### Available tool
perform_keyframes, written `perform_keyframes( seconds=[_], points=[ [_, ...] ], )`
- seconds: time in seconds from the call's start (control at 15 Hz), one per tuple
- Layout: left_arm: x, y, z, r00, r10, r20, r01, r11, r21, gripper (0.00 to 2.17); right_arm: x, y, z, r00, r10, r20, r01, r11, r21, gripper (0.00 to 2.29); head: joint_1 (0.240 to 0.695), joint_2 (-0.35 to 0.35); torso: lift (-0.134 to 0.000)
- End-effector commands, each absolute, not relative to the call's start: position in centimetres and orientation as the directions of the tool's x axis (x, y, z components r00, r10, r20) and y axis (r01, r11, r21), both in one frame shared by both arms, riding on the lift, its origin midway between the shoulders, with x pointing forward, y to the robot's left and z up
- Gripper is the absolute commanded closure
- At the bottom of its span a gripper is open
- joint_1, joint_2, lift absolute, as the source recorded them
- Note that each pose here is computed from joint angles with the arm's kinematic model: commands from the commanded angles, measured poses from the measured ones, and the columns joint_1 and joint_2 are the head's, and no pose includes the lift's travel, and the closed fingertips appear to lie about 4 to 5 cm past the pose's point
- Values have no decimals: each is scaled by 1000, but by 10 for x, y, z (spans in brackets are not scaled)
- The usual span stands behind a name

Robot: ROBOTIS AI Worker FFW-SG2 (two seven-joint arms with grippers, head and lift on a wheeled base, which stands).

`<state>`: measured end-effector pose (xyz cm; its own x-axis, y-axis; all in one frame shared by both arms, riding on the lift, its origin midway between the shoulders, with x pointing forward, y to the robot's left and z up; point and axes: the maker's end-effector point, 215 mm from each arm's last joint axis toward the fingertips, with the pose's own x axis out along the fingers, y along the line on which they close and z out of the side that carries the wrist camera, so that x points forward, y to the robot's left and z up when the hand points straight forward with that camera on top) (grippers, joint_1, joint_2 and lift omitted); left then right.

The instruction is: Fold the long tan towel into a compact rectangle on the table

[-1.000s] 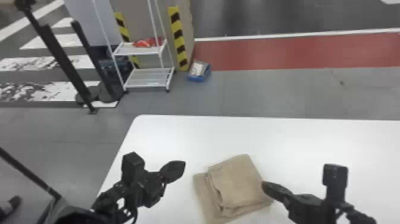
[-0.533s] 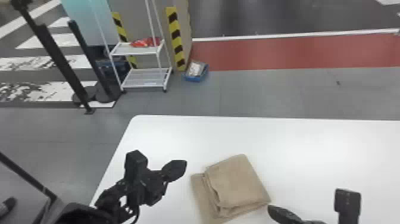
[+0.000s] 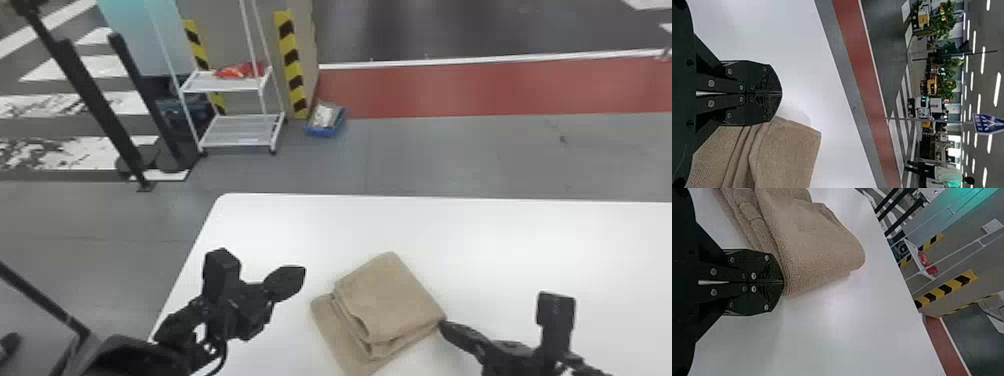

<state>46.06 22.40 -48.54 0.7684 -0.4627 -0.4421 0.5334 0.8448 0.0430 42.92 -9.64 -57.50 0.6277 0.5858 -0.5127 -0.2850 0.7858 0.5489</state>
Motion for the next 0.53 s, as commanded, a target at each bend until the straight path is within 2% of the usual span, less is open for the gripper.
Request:
perform_keyframes(
  seconds=[0.0,0.33,0.47],
  points=[
    [462,224,-484,770,-466,-437,534,845,40,1895,454,-88,-570,647,591,-481,-312,781,540,1771,695,159,0],
    [471,221,-480,768,-481,-423,543,839,30,1895,531,-88,-545,689,566,-453,-331,801,498,1771,695,165,0],
    [475,220,-477,764,-493,-416,553,833,28,1895,541,-94,-542,700,558,-445,-323,804,499,1771,695,155,0]
  ],
)
